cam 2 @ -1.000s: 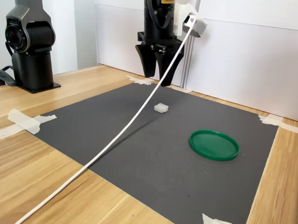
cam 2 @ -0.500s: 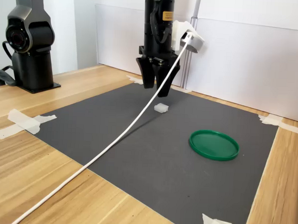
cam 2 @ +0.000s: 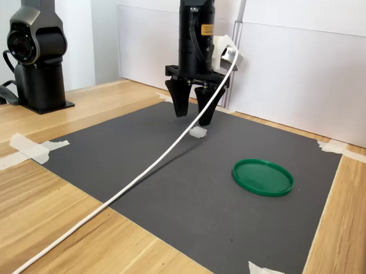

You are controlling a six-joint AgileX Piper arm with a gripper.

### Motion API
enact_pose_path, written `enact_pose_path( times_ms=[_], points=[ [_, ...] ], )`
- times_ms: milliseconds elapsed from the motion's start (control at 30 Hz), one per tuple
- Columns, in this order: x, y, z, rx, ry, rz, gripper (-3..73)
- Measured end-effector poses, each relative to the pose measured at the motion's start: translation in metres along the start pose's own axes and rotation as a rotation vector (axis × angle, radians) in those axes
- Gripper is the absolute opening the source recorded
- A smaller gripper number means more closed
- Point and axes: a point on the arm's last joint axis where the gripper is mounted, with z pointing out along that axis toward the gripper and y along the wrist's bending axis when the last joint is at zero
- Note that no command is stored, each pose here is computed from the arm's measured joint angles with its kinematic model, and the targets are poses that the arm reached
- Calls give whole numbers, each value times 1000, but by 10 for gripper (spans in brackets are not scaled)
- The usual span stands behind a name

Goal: Grasp a white terminal and put it in the green lid.

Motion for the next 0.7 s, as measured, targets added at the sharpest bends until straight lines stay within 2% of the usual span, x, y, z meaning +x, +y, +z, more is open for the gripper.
enact_pose_path(
  times_ms=[133,400,700],
  points=[
    [3,-13,-1,11,-2,-9,676],
    [2,-9,-1,-50,-9,-39,674],
    [2,-8,3,-27,-22,-28,674]
  ],
)
